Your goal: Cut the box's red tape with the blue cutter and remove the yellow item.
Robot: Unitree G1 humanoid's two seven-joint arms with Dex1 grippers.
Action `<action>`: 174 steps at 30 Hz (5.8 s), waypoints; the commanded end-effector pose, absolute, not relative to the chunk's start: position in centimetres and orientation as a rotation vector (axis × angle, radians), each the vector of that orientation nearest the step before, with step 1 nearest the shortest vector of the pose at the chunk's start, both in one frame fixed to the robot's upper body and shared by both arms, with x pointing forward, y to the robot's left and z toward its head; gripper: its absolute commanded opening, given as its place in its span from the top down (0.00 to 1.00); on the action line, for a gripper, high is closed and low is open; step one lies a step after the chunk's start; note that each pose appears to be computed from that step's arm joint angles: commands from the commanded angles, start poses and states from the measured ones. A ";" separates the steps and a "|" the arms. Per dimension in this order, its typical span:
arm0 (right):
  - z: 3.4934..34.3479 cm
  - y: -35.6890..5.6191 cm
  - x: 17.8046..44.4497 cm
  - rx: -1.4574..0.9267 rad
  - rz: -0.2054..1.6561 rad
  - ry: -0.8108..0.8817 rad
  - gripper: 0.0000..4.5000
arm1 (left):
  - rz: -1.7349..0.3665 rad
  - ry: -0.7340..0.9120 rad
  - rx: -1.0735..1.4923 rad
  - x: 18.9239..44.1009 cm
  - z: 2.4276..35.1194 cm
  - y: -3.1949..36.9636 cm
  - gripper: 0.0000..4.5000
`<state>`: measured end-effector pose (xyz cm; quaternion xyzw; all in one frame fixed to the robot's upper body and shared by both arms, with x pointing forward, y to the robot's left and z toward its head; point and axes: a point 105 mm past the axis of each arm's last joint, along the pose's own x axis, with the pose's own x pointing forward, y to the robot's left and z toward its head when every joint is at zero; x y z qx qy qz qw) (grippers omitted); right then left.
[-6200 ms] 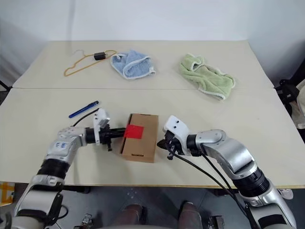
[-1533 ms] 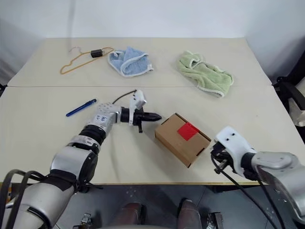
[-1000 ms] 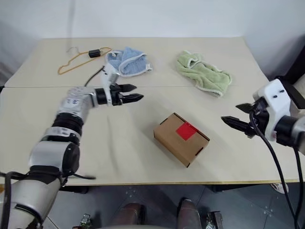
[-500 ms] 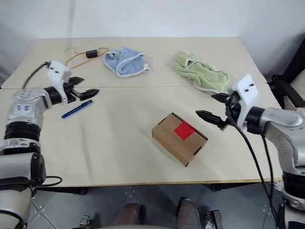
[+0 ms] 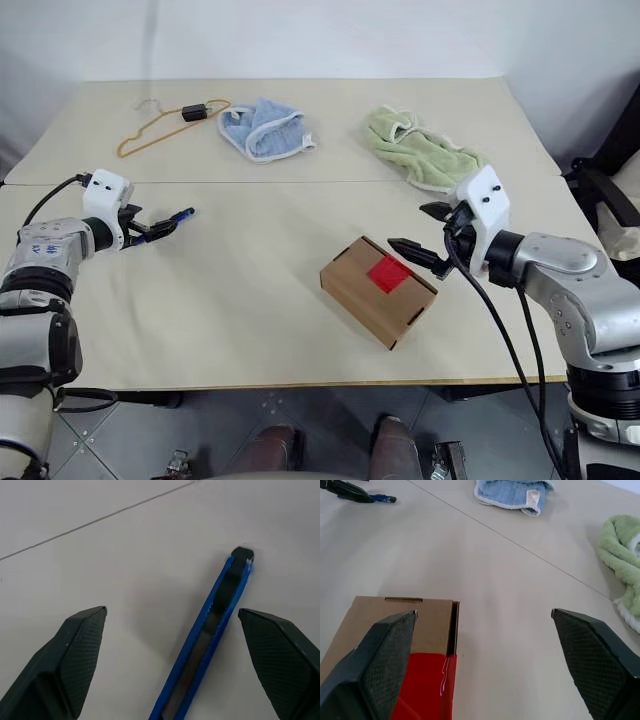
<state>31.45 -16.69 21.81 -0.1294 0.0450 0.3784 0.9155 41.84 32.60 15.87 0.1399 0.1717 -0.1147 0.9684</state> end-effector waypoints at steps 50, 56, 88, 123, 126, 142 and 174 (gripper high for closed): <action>22.2 -16.8 30.1 -0.305 0.778 0.096 0.00 | -0.373 0.769 0.317 37.7 12.7 34.3 0.66; 22.2 -16.7 30.3 -0.305 0.777 0.093 0.00 | -0.373 0.770 0.319 37.6 12.9 34.5 0.74; 19.4 -3.2 27.3 -0.496 1.118 0.140 0.00 | -1.470 0.436 0.670 29.4 13.0 21.3 0.83; 11.8 4.6 25.8 -0.919 1.417 0.127 0.99 | -1.456 0.503 0.830 26.4 10.0 19.6 0.84; 11.4 4.6 25.8 -0.925 1.421 0.129 0.99 | -1.454 0.508 0.832 26.5 10.0 19.7 0.84; 11.4 5.2 25.9 -0.991 1.432 0.071 0.99 | -1.452 0.539 0.837 27.1 9.9 19.8 0.84; 11.0 4.6 25.9 -1.039 1.409 0.065 0.99 | -1.471 0.531 0.842 27.0 10.0 19.6 0.84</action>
